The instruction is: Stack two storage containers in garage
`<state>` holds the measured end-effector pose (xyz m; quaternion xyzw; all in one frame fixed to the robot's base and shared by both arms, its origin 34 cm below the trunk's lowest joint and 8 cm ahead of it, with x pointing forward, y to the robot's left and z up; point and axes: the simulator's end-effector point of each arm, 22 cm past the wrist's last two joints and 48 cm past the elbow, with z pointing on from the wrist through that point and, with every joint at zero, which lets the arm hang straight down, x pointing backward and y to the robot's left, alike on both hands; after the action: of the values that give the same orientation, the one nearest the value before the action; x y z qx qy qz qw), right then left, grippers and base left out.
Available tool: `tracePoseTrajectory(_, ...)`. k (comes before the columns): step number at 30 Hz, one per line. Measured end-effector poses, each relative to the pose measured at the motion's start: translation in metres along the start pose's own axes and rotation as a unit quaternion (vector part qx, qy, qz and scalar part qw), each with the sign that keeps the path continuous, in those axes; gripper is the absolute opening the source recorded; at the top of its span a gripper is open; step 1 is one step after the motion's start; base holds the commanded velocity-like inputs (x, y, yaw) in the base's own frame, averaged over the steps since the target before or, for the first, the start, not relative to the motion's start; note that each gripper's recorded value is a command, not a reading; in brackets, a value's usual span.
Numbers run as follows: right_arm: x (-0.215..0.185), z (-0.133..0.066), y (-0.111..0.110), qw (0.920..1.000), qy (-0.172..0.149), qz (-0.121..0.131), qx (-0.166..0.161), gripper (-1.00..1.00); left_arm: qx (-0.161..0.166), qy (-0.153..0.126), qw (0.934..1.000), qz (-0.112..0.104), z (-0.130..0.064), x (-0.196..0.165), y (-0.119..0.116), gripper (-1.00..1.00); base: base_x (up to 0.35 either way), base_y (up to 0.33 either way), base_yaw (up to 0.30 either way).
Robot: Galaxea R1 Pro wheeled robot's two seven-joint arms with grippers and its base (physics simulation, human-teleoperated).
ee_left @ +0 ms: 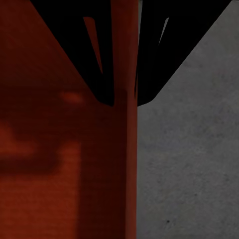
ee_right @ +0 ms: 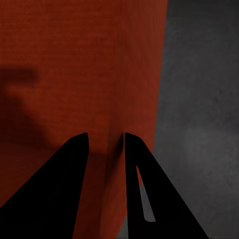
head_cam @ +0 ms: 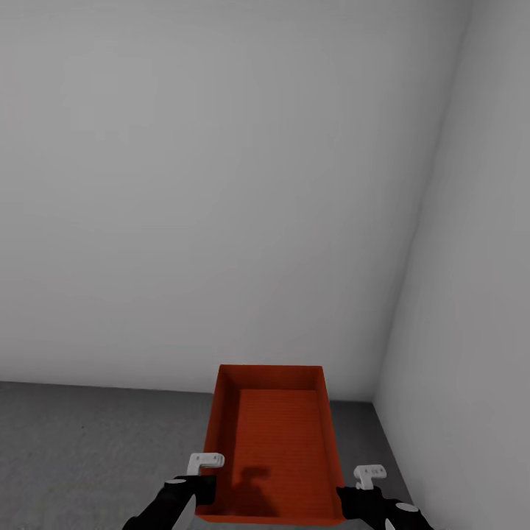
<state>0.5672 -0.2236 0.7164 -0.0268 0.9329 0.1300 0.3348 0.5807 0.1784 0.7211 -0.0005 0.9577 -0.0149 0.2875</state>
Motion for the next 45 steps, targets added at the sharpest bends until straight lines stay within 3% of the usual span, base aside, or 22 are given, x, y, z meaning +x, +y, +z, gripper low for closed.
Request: tracePoseTrajectory(45,0.063,0.059,-0.018,0.9994,0.034,0.009,0.001,-1.00,0.000,0.035,0.9994,-0.001,0.068,0.057,0.003,-1.00,0.000,0.000,0.000)
